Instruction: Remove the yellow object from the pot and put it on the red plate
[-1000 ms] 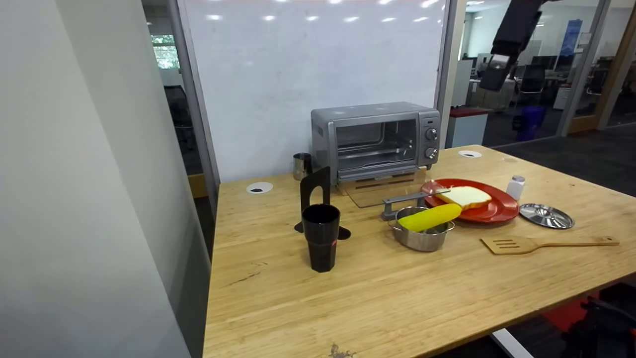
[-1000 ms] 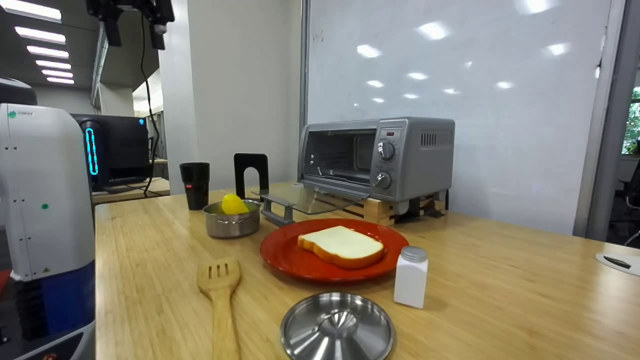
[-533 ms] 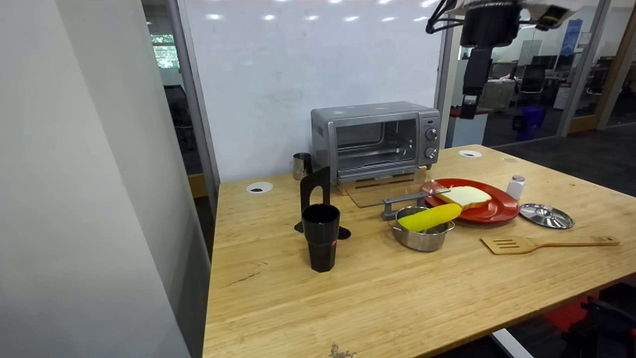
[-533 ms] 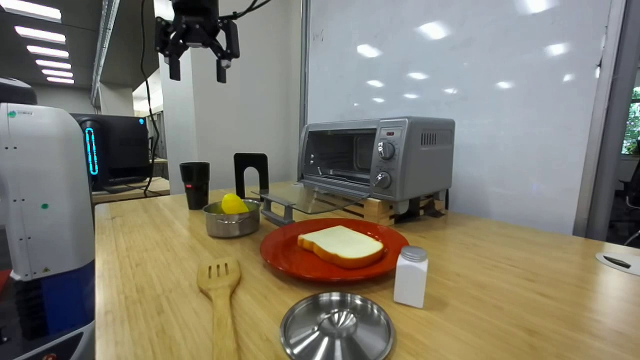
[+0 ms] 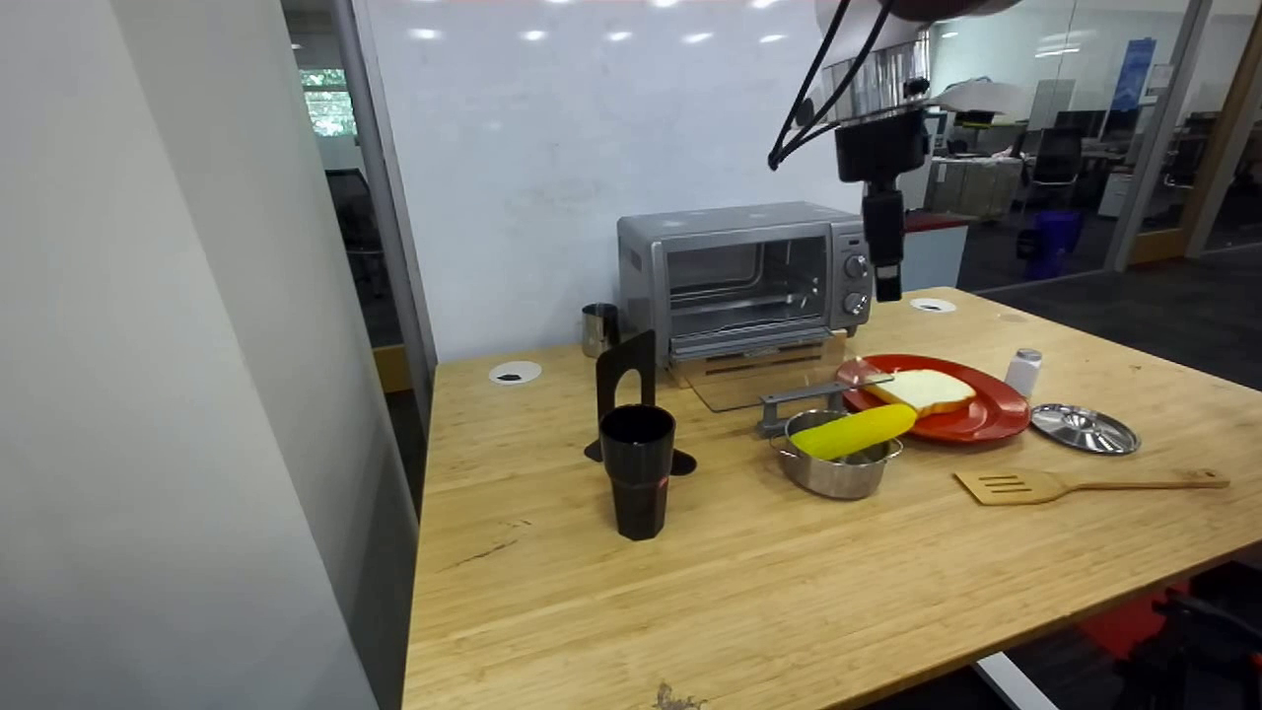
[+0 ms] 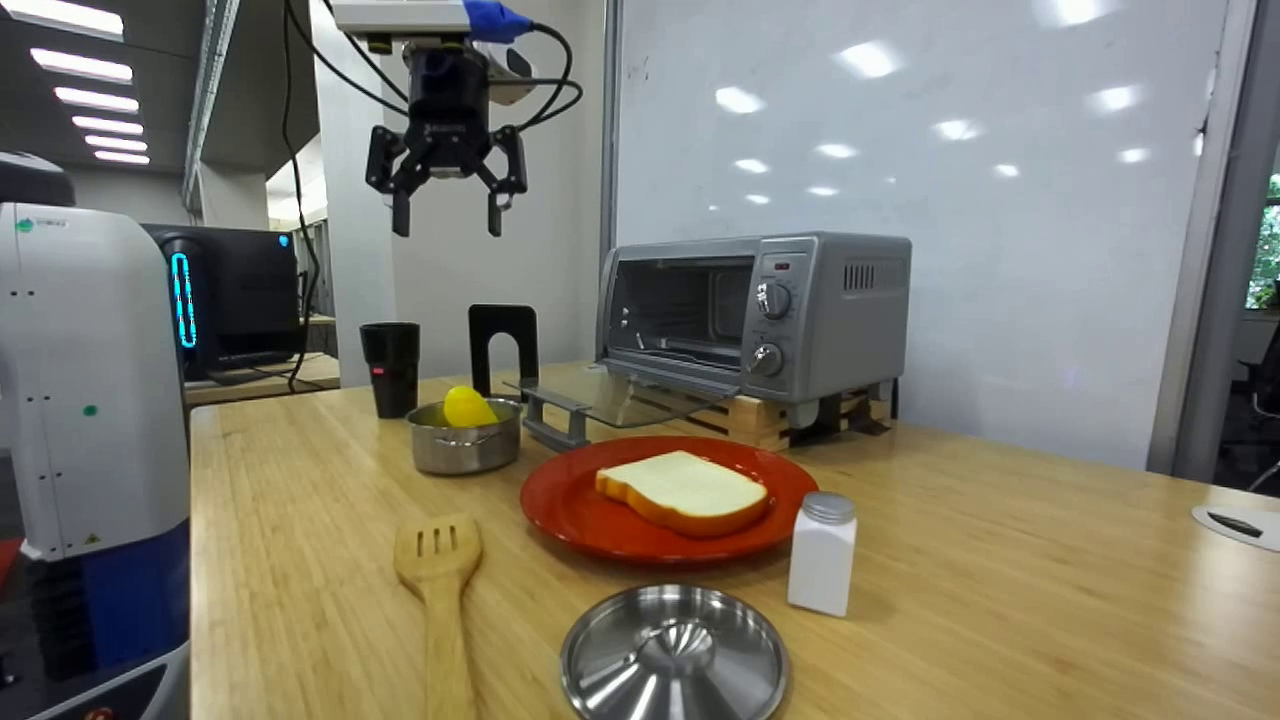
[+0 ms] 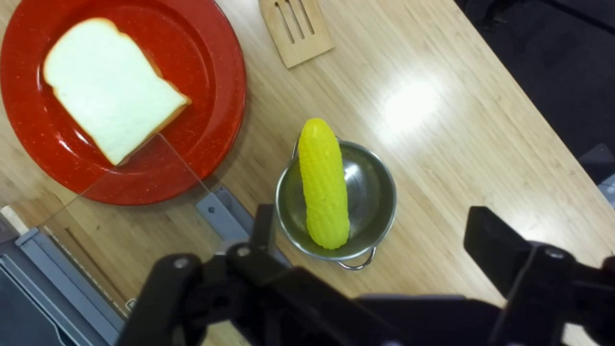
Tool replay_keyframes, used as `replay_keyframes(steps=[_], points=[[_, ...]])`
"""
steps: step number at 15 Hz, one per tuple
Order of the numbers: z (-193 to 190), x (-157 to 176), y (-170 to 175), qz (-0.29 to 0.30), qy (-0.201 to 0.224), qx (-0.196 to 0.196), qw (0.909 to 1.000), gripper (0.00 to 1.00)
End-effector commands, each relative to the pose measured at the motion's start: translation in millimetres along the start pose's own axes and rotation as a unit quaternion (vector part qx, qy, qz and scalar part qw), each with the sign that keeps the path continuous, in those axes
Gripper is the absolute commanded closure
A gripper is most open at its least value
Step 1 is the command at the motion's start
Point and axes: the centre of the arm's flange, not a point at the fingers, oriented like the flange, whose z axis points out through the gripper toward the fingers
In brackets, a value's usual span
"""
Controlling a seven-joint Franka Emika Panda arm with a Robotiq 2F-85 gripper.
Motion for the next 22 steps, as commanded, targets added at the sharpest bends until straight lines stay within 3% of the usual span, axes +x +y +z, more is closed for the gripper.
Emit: replay_keyframes(steps=[1,2,9,17,22], points=[[6.8,28.2,3.4,-0.037,-0.030,-0.019,0.9987,0.00],[9.5,14.5,-1.8,-0.018,-0.014,-0.011,0.9997,0.00],[11.7,25.2,-3.5,-0.027,-0.020,-0.016,0.9993,0.00],[70.1,51.0,48.9,-0.106,-0.014,0.002,0.9943,0.00],[100.6,68.3,36.2,-0.142,-0.040,0.007,0.9891,0.00]])
